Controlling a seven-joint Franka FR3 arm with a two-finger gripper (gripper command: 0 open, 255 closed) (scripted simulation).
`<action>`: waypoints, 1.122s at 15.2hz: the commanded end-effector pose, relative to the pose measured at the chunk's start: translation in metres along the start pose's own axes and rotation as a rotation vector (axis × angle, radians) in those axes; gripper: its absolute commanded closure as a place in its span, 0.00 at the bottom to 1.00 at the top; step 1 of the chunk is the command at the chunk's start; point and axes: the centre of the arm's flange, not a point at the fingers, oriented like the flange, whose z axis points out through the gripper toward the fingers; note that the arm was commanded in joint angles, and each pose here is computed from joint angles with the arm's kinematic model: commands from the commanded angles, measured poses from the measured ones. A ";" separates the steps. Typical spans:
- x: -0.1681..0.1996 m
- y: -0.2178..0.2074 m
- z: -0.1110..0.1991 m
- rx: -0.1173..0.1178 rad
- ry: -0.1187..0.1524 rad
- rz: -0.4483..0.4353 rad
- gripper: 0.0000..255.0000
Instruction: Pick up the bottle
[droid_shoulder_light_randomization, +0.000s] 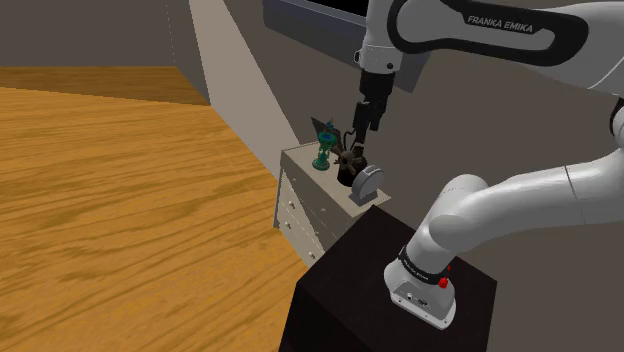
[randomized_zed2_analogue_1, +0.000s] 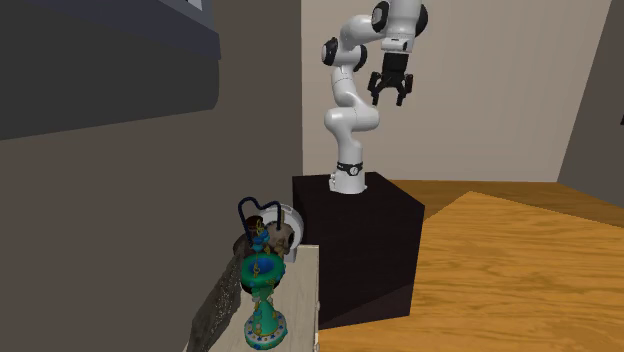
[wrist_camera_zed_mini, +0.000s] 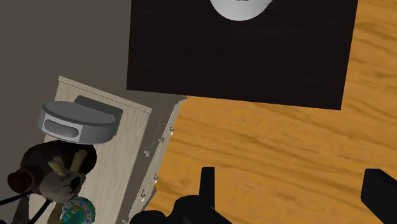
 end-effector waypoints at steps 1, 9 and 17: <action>0.000 0.000 0.000 0.000 0.000 0.000 0.00; 0.034 0.087 0.055 0.017 -0.019 0.005 0.00; 0.066 0.174 0.112 0.034 -0.039 0.011 0.00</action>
